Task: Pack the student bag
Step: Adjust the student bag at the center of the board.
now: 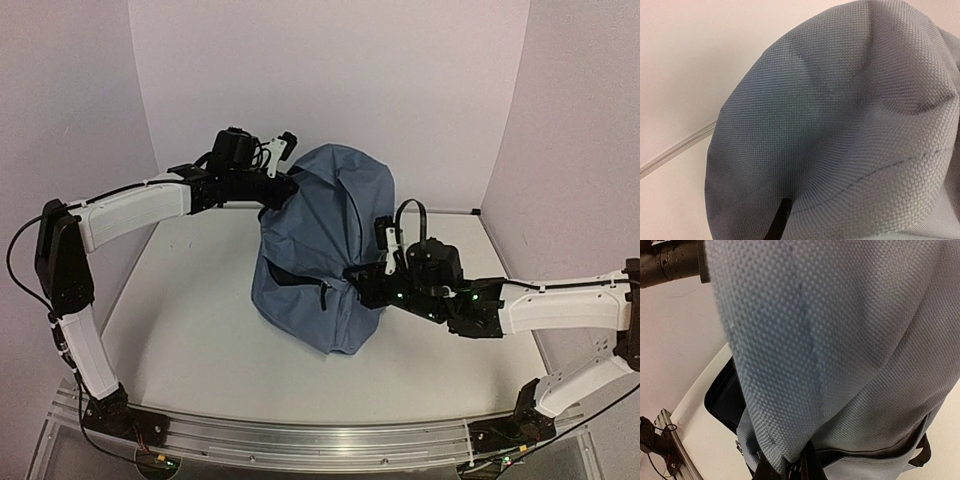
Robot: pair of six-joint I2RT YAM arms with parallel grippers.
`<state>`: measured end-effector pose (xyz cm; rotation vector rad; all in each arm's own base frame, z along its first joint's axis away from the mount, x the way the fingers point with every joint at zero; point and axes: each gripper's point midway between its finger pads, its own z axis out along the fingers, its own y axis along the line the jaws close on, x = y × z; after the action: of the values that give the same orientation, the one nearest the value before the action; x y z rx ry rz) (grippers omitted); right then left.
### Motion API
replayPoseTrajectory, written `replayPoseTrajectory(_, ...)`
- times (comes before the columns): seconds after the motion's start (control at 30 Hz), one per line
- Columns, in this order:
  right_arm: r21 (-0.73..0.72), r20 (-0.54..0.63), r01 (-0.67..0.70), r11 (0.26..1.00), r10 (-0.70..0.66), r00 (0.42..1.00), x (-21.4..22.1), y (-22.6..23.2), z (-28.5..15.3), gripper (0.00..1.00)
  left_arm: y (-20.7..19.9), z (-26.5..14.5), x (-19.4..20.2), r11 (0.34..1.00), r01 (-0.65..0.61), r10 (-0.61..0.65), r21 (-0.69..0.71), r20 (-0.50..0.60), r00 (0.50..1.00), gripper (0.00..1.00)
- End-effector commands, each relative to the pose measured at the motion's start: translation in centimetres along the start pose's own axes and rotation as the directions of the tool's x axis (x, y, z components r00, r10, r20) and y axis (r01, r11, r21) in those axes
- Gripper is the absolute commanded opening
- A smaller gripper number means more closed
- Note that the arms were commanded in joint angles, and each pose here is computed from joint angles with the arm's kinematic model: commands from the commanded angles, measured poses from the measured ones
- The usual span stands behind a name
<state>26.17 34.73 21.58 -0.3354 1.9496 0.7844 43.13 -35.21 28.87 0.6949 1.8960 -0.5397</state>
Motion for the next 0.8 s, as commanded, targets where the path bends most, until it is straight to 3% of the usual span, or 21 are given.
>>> replayPoseTrajectory(0.0,-0.103,0.15,-0.047,0.994,0.062,0.987,-5.3,4.0,-0.7,0.0,4.6,-3.2,-9.9,0.996,0.003,0.024,-0.087,0.305,0.952,0.01)
replayPoseTrajectory(0.03,-0.096,0.146,-0.047,0.994,0.061,0.987,-5.2,4.1,-0.6,0.0,4.3,-3.7,-9.7,0.998,0.029,-0.009,-0.064,0.29,0.957,0.05)
replayPoseTrajectory(0.17,-0.076,0.14,-0.06,0.995,0.07,0.988,-4.9,4.4,-0.1,0.0,2.6,-6.5,-8.8,0.991,0.129,-0.13,0.021,0.214,0.968,0.54)
replayPoseTrajectory(0.27,-0.079,0.142,-0.081,0.994,0.091,0.986,-5.1,4.7,0.3,0.0,1.3,-8.6,-6.7,0.972,0.229,-0.233,0.058,0.07,0.97,0.78)
replayPoseTrajectory(0.37,-0.056,0.149,-0.097,0.994,0.105,0.983,-5.2,4.5,0.8,0.0,0.6,-11.1,-4.0,0.945,0.325,-0.324,0.044,-0.033,0.945,0.84)
replayPoseTrajectory(0.6,-0.016,0.162,-0.123,0.992,0.124,0.979,-5.4,4.2,2.1,0.0,-1.9,-16.9,2.0,0.902,0.43,-0.414,0.041,-0.2,0.888,0.85)
replayPoseTrajectory(0.77,-0.011,0.167,-0.138,0.99,0.138,0.976,-5.6,4.3,2.7,0.0,-7.0,-18.6,8.0,0.866,0.47,-0.368,0.171,-0.419,0.83,0.69)
